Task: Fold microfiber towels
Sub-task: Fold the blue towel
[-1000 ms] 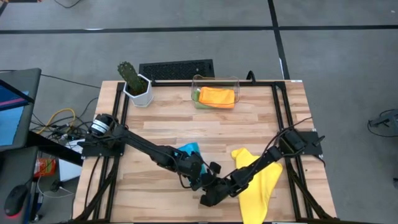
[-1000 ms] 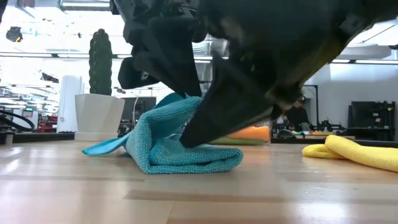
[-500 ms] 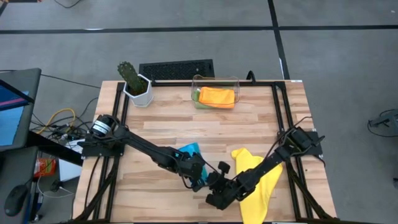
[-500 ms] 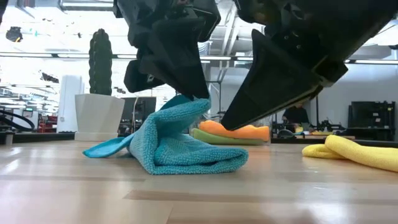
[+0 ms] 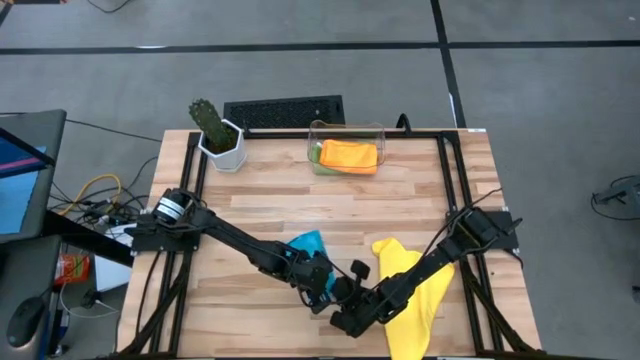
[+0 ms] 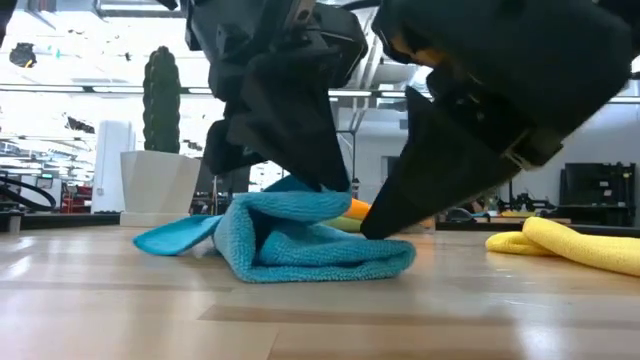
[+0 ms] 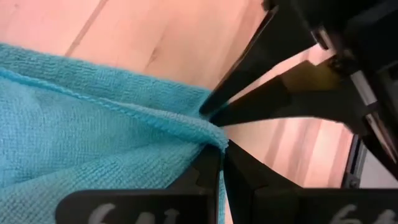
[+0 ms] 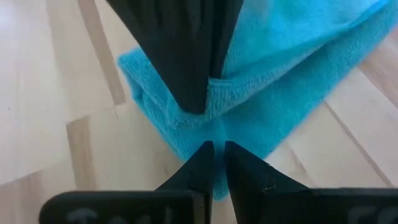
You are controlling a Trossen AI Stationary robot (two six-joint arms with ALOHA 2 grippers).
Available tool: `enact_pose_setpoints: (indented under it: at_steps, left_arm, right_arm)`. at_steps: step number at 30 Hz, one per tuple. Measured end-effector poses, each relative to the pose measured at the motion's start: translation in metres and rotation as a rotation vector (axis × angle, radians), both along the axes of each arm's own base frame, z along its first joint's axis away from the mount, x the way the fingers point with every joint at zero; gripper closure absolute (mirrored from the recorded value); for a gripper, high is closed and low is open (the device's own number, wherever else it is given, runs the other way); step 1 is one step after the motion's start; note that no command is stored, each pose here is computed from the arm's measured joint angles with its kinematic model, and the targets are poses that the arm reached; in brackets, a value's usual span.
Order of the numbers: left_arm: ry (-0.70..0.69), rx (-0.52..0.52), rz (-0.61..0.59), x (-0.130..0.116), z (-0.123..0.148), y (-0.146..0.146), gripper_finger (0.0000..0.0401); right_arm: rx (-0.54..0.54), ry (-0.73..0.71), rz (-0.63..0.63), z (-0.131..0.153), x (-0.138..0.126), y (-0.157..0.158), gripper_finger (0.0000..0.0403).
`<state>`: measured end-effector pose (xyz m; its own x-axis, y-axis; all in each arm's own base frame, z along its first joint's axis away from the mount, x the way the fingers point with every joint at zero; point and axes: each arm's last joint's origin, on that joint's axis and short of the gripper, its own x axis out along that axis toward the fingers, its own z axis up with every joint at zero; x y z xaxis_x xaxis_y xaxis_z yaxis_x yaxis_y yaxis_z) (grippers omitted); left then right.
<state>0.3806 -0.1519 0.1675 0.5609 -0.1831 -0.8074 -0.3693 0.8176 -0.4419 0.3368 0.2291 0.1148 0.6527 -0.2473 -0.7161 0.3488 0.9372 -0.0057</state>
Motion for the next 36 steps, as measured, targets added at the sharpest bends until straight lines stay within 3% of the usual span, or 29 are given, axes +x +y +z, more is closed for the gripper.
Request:
enact_pose_setpoints:
  at_steps: [9,21,29,32,36]
  left_arm:
    - [-0.024,0.007,-0.035,0.001,0.001,-0.003,0.0396]
    - [-0.041,0.006,-0.051,0.002,0.002,-0.003,0.0258]
    - [-0.007,-0.045,-0.044,0.003,0.002,0.002,0.0209]
    - [0.019,-0.120,-0.080,0.000,0.013,0.009,0.0207]
    - [-0.033,-0.076,-0.072,-0.014,0.049,0.018,0.0212]
  right_arm:
    - [0.000,0.025,-0.012,-0.012,0.005,-0.006,0.0339]
    - [-0.007,0.027,0.019,-0.011,0.005,-0.003,0.0339]
    - [-0.010,0.007,0.071,0.017,-0.014,0.013,0.0339]
    - [-0.042,-0.058,0.089,0.029,-0.018,0.019,0.0339]
    - [-0.091,-0.124,0.120,0.036,-0.010,0.018,0.0339]
